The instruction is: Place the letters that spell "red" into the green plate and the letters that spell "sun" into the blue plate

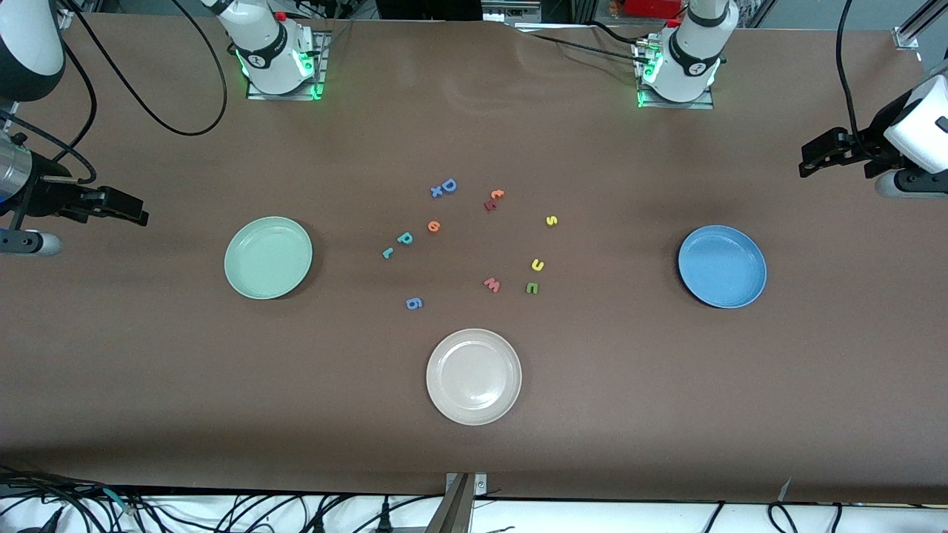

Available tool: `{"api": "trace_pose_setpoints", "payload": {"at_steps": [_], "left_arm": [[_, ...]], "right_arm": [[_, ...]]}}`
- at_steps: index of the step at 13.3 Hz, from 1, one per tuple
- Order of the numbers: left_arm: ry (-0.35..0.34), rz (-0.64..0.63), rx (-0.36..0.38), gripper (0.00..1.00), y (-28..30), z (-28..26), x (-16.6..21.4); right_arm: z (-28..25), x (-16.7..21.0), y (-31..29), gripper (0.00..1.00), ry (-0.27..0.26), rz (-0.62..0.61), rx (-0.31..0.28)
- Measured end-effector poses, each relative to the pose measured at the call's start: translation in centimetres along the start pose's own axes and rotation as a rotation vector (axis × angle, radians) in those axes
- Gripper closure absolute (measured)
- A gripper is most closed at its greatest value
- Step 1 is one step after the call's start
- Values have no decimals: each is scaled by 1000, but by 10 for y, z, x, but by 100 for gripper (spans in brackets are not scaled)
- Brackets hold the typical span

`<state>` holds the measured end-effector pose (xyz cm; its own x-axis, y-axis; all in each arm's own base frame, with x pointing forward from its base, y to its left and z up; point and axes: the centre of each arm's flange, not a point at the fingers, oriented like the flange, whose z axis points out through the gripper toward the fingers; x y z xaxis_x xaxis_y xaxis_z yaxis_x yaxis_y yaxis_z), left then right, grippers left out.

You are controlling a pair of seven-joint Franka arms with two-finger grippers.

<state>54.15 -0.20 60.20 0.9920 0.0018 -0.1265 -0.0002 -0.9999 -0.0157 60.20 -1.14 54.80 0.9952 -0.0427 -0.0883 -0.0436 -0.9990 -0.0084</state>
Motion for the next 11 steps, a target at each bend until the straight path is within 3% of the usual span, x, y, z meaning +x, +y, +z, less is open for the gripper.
{"api": "trace_pose_setpoints", "payload": {"at_steps": [11], "left_arm": [[-1,0,0,0,0,1,0]], "right_arm": [[0,0,-2,0,0,-4,0]]}}
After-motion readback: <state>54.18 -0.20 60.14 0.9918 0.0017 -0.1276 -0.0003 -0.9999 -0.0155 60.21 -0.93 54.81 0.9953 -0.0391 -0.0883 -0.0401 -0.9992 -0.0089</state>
